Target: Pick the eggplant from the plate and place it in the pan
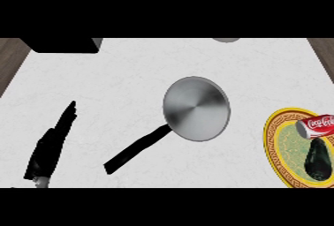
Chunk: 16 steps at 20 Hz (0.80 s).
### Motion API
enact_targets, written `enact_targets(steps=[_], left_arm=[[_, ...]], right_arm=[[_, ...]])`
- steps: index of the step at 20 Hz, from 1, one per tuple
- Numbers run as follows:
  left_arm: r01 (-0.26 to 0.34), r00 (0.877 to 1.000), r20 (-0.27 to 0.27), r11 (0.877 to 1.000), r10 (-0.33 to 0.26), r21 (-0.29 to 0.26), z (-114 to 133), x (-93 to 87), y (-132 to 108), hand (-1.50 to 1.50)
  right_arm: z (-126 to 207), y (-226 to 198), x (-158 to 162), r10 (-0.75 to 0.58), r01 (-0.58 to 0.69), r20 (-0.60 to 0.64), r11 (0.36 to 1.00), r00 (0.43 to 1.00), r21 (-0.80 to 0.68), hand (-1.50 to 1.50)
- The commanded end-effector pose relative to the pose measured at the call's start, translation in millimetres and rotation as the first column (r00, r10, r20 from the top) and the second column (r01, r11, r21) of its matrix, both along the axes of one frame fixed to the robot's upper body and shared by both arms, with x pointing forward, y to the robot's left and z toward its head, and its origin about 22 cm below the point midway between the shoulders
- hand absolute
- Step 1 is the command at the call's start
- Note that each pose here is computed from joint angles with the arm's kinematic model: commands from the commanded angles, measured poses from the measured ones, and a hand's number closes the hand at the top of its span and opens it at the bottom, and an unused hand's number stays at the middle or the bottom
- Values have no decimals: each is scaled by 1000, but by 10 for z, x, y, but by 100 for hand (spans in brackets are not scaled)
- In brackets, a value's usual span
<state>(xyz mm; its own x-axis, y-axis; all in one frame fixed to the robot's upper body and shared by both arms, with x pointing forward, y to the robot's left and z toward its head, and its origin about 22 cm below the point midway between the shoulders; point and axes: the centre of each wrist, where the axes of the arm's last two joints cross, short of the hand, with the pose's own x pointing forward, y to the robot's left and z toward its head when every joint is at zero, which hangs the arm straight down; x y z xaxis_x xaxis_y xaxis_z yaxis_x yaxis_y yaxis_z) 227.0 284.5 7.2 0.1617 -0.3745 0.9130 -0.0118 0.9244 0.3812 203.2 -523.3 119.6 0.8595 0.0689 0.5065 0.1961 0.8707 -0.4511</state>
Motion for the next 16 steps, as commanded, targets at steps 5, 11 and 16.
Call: enact_targets(steps=[5, 11, 16], left_arm=[[-4, 1000, 14, 1000, 4, -5, -15, 101, -58, 0], [27, 1000, 1, 1000, -27, 1, 28, 37, -112, 0], [20, 1000, -10, 1000, -20, -7, -49, 17, -119, 0]], right_arm=[[115, 36, 548, 121, -110, -141, 990, 983, 89, -150], [-4, 67, 838, 185, -147, -222, 973, 957, 177, -150], [-37, 285, 1046, 302, -248, -320, 948, 898, 199, -150]])
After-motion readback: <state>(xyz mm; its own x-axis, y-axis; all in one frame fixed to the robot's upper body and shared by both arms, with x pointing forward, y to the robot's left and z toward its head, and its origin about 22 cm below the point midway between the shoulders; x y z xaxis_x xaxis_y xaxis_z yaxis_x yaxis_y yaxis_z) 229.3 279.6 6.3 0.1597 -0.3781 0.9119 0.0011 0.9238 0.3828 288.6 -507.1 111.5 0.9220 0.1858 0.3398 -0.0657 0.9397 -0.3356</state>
